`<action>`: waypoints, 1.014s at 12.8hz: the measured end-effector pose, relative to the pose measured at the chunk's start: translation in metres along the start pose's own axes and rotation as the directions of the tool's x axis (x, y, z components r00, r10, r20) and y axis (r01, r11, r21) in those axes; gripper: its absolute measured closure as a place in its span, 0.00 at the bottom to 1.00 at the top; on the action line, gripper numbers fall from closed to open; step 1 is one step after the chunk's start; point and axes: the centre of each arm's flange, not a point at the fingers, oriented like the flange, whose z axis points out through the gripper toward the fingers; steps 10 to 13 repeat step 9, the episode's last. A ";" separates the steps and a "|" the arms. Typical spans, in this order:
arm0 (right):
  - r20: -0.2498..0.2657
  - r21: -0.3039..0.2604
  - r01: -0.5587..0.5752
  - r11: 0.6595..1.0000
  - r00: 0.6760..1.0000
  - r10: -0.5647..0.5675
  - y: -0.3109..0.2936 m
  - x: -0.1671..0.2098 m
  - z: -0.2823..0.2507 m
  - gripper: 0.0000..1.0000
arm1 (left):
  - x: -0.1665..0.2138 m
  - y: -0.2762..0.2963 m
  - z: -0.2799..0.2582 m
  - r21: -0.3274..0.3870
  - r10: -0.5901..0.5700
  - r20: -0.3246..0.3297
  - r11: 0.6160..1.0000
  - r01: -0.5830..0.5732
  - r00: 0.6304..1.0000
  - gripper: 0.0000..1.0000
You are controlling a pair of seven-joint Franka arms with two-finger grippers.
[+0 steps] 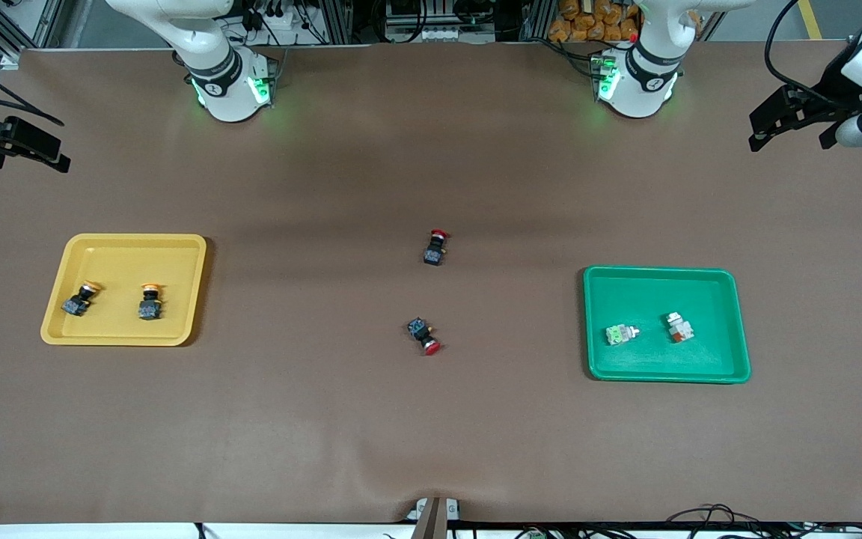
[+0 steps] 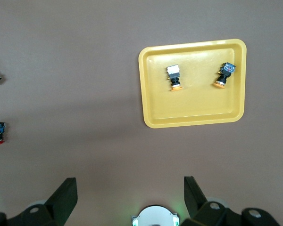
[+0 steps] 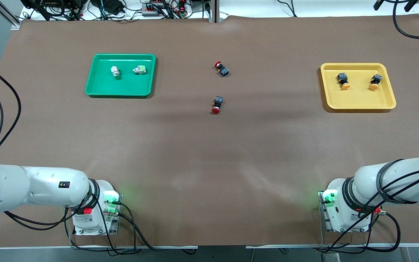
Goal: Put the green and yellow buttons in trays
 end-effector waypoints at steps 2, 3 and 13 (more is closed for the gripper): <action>0.002 0.000 0.000 1.000 1.000 0.000 0.000 0.000 0.000 0.00 | 0.002 0.001 0.003 0.001 0.001 0.014 1.000 -0.001 1.000 0.00; 0.003 0.000 0.000 1.000 1.000 0.000 0.000 0.000 0.000 0.00 | 0.004 0.001 0.005 0.002 0.001 0.021 1.000 -0.001 1.000 0.00; 0.004 -0.001 0.002 1.000 1.000 -0.002 -0.001 0.000 0.001 0.00 | 0.008 0.001 0.002 0.003 0.000 0.037 1.000 0.000 0.999 0.00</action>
